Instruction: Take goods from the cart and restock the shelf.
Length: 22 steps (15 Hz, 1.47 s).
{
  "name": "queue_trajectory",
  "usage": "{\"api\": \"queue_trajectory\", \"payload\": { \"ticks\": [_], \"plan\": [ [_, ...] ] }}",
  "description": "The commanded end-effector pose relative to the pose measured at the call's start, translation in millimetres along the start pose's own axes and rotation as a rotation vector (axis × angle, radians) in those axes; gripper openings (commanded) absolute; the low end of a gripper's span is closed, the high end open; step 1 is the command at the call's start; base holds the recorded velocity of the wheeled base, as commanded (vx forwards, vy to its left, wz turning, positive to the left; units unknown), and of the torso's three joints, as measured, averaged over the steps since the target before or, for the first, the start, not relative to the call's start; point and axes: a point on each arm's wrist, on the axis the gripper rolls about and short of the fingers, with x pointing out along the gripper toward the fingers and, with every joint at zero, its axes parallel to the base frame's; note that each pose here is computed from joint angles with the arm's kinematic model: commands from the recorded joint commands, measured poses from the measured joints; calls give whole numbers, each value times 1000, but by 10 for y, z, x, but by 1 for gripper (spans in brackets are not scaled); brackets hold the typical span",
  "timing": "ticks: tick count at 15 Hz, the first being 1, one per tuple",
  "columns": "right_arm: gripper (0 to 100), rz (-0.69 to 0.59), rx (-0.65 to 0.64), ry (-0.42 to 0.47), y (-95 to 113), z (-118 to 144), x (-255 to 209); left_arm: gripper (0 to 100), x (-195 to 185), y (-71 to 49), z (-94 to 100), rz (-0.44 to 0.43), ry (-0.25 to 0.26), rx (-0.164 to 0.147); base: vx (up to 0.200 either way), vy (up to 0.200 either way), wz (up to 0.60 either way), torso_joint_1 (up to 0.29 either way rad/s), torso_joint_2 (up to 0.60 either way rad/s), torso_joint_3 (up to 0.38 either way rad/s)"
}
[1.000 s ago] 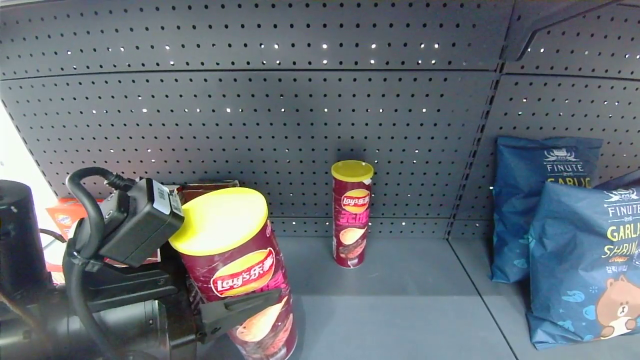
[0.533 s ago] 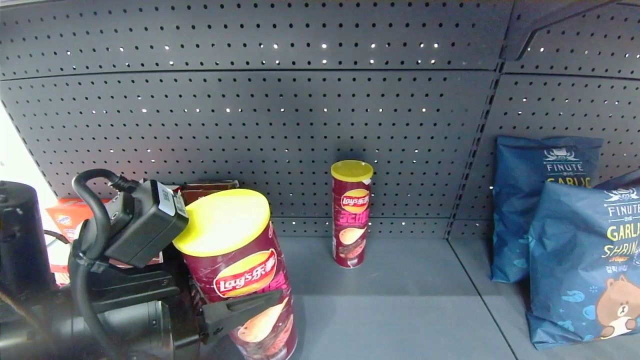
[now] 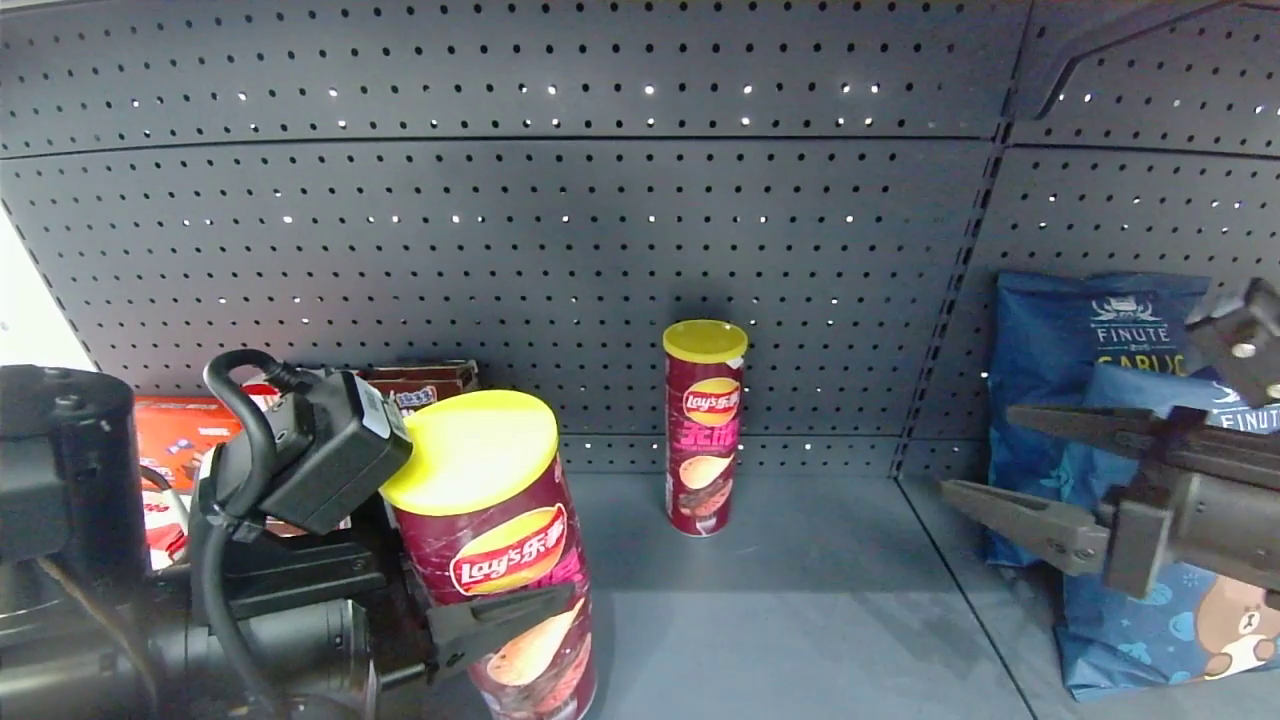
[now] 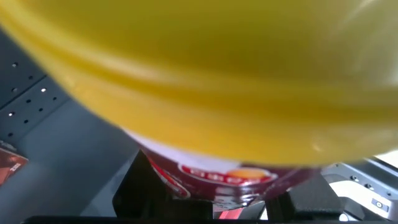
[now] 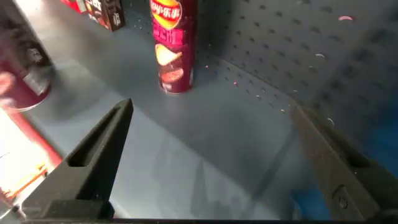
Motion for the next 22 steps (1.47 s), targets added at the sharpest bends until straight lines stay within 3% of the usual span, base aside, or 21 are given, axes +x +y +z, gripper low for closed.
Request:
{"api": "queue_trajectory", "payload": {
  "ticks": [1, 5, 7, 9, 12, 17, 22],
  "plan": [
    [100, 70, 1, 46, -9, -78, 618, 0, 14, 5, -6, -1, 5, -2, 0, 0, 0, 0, 0, 0],
    [100, 166, 0, 56, 32, -141, 941, 0, 33, 9, 7, -3, 5, -1, 0, 0, 0, 0, 0, 0],
    [100, 154, 0, 67, 10, -258, 1175, 0, 51, 16, 15, -4, 6, -2, 0, 0, 0, 0, 0, 0],
    [100, 116, -8, 12, -20, -347, 1406, 0, 49, 8, 13, -7, 6, -1, 0, 0, 0, 0, 0, 0],
    [100, 234, -19, -65, -40, -417, 1661, 0, 47, 14, 12, -4, 6, -2, 0, 0, 0, 0, 0, 0],
    [100, 339, -34, -113, -69, -463, 1856, 0, 43, 15, 32, -3, -1, 1, 0, 0, 0, 0, 0, 0],
    [100, 343, -29, -103, -76, -514, 1909, 0, 61, 21, 49, -6, -3, 3, 0, 0, 0, 0, 0, 0]
  ]
}}
